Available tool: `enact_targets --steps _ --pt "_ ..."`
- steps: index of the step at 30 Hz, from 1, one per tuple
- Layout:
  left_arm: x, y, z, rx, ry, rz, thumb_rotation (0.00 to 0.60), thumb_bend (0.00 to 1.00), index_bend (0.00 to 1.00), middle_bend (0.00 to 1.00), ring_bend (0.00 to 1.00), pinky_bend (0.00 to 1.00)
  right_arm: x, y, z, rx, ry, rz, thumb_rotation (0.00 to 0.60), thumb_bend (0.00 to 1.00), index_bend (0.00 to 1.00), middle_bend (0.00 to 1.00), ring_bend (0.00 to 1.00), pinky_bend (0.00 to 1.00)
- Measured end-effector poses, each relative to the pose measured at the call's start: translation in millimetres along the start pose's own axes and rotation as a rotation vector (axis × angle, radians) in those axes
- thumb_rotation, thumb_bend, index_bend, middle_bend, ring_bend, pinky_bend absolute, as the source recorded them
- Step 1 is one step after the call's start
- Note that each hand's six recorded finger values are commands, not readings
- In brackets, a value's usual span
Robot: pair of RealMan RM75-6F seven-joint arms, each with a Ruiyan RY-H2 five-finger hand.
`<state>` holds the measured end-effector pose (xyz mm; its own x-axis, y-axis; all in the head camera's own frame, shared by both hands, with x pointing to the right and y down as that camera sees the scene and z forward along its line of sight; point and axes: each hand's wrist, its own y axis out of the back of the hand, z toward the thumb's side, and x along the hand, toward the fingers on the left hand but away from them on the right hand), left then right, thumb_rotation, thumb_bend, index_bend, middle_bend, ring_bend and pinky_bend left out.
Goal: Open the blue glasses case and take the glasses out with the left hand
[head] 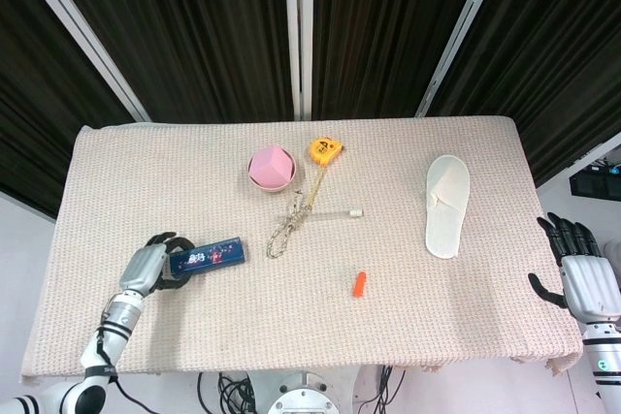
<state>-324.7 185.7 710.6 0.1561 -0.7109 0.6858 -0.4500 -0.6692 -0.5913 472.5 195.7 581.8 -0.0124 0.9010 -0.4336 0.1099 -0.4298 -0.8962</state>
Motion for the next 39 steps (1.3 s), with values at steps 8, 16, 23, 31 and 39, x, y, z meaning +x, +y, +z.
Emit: enact_targets --steps 8,16,23,31,39 --pt "-0.5 0.0 0.6 -0.125 0.023 -0.012 0.6 0.41 0.42 0.48 0.15 0.13 0.0 -1.0 0.1 0.0 0.001 0.003 0.6 0.24 0.0 0.0 0.0 0.0" --pt "-0.6 -2.1 -1.9 -0.224 0.056 -0.028 0.6 0.41 0.46 0.51 0.18 0.14 -0.3 -1.6 -1.0 0.0 -0.002 0.005 0.6 0.24 0.0 0.0 0.0 0.0" --pt "0.5 -1.0 -0.7 -0.298 0.07 -0.029 0.6 0.41 0.49 0.53 0.2 0.14 -0.5 -1.7 -1.4 -0.001 -0.002 0.005 0.6 0.24 0.0 0.0 0.0 0.0" --pt "-0.7 0.3 0.4 -0.382 0.082 -0.041 0.6 0.41 0.5 0.54 0.21 0.14 -0.4 -2.1 -1.3 -0.002 -0.002 0.007 0.6 0.24 0.0 0.0 0.0 0.0" --pt "-1.9 -1.4 -2.1 -0.427 0.108 -0.059 0.6 0.41 0.51 0.55 0.21 0.14 -0.7 -2.1 -1.4 -0.002 -0.002 0.006 0.6 0.24 0.0 0.0 0.0 0.0"
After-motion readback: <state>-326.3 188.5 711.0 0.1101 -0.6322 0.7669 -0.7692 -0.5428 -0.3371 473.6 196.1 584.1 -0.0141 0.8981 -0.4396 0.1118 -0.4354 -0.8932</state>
